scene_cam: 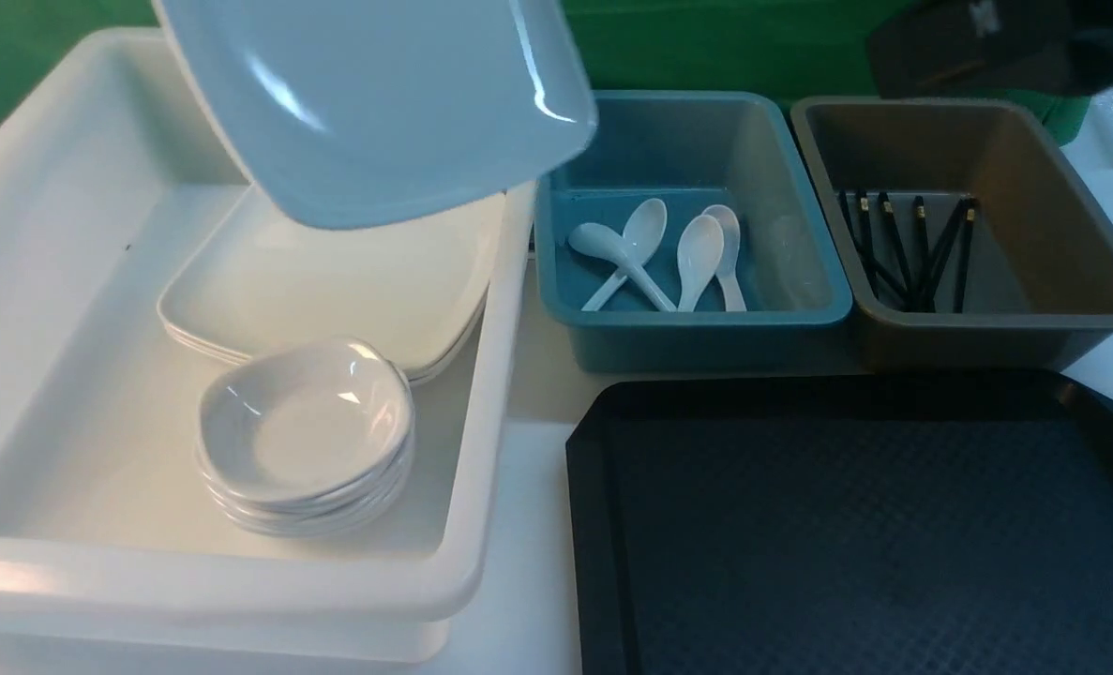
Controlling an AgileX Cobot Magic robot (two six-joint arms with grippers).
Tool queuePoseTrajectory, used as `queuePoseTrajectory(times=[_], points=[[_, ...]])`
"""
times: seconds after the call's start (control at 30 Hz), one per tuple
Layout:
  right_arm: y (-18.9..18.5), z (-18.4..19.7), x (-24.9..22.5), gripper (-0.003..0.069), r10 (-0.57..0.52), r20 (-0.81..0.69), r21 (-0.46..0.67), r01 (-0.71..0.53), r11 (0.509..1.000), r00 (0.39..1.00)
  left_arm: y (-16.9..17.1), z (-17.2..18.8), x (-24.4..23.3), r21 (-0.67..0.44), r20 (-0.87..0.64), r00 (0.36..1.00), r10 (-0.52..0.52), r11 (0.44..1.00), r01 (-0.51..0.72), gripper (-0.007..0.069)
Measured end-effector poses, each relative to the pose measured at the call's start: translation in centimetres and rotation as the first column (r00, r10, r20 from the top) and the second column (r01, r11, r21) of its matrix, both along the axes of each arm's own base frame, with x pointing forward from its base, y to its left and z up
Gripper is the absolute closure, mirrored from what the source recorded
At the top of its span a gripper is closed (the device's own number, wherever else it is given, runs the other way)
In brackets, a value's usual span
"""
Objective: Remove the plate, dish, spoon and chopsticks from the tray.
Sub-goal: Use the left arm to put the plate into the large storage box on the left
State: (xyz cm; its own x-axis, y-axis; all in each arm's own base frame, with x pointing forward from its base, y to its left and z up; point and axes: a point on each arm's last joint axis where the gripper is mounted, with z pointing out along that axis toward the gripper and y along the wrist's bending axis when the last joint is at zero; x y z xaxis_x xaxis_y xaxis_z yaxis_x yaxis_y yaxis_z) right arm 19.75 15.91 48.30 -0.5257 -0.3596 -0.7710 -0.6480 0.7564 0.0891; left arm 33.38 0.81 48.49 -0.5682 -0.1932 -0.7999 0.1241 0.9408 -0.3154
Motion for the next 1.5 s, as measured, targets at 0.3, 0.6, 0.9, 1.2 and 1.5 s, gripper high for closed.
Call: queuePoseTrajectory(times=[0.3, 0.6, 0.9, 1.2, 1.5], points=[[4.6, -0.4, 1.3, 0.0636, 0.111, 0.006, 0.001, -0.111, 0.994, 0.994, 6.9, -5.2, 0.6, -0.211, -0.059, 0.986, 0.155, 0.964, -0.164, 0.0596], [7.7, -1.5, 2.9, 0.0636, 0.147, -0.015, -0.01, -0.147, 0.989, 0.989, 7.9, -14.7, 0.8, -0.325, -0.078, 0.942, 0.327, 0.885, -0.334, 0.0595], [9.5, -2.9, 3.7, 0.0636, 0.167, -0.045, -0.02, -0.168, 0.986, 0.985, 5.9, -20.4, 2.0, -0.336, -0.127, 0.914, 0.386, 0.85, -0.406, 0.0595], [9.9, -3.4, 3.8, 0.0636, 0.179, -0.079, -0.011, -0.18, 0.984, 0.981, 4.0, -23.8, 4.0, -0.323, -0.191, 0.897, 0.4, 0.837, -0.442, 0.0594], [9.9, -3.4, 3.6, 0.0636, 0.184, -0.091, -0.011, -0.186, 0.983, 0.979, 4.3, -25.9, 4.7, -0.312, -0.235, 0.876, 0.421, 0.821, -0.478, 0.0596]])
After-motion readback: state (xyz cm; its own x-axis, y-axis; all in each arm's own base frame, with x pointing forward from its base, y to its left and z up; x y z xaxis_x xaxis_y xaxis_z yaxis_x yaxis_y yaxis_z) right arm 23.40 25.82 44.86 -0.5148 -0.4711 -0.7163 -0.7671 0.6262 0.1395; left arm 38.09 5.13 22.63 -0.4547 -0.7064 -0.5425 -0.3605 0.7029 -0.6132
